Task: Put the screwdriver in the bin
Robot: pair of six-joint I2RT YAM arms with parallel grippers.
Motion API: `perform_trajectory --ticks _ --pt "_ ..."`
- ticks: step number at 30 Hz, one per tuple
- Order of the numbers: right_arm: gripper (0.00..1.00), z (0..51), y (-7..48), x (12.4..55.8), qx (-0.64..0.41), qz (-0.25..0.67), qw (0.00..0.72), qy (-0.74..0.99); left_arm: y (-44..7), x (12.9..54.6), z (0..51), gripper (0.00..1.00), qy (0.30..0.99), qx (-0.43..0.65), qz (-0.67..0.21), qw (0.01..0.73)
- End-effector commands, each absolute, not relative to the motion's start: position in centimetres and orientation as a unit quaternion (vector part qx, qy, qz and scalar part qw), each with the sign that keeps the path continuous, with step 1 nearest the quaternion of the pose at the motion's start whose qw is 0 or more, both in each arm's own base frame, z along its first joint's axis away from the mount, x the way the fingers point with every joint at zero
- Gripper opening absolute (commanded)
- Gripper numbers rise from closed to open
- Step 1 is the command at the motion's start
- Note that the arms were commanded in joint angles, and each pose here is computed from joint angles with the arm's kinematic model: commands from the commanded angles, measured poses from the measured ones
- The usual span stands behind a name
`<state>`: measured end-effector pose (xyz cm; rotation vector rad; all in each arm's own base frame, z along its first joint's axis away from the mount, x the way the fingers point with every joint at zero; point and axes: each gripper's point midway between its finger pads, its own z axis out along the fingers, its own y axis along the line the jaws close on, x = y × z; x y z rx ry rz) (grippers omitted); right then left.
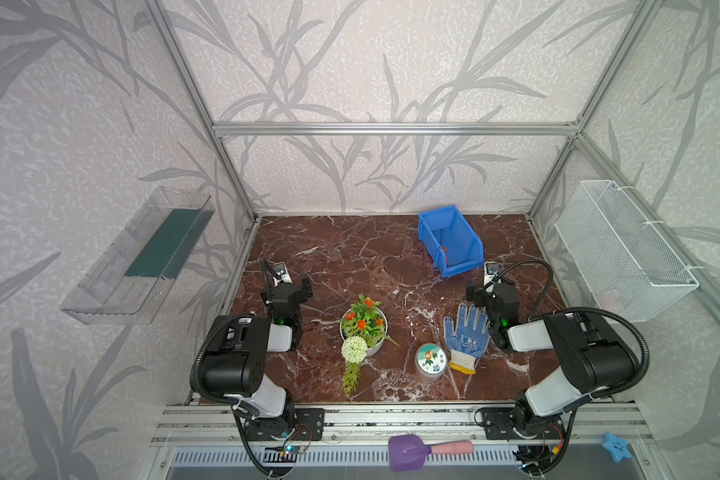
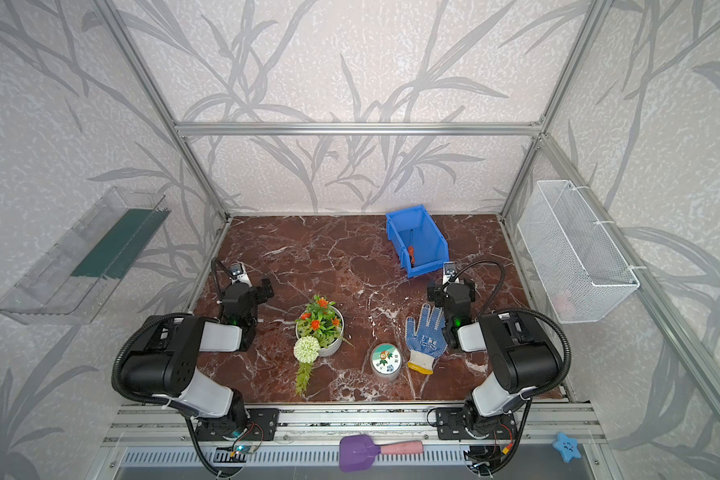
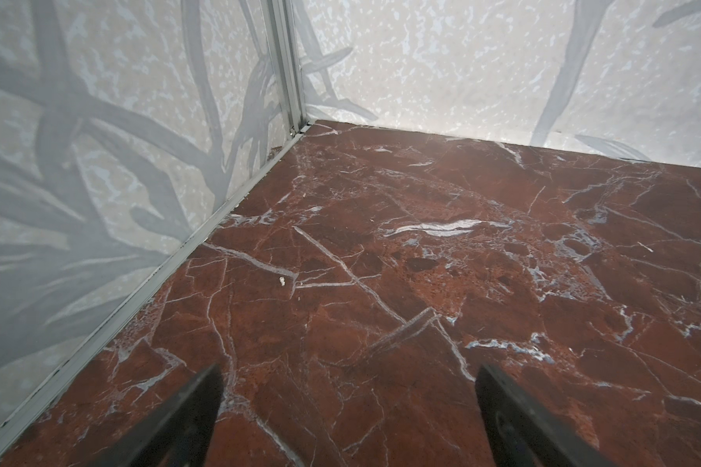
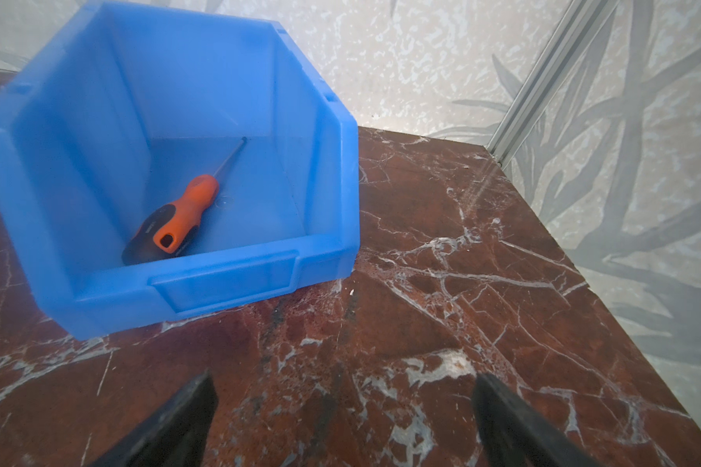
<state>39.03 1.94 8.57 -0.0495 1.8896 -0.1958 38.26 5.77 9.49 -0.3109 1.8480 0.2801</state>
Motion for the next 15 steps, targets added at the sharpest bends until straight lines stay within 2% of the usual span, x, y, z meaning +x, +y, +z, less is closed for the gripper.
perform_trajectory --ticks 1,15 --pt "0.99 9.48 2.06 39.55 -0.02 -0.076 0.592 0.802 5.76 38.79 9.99 0.99 0.789 -0.127 0.128 0.588" --pt "0.99 9.43 1.99 39.57 -0.02 -0.069 0.591 0.803 5.74 38.78 10.0 0.99 0.788 -0.126 0.128 0.588"
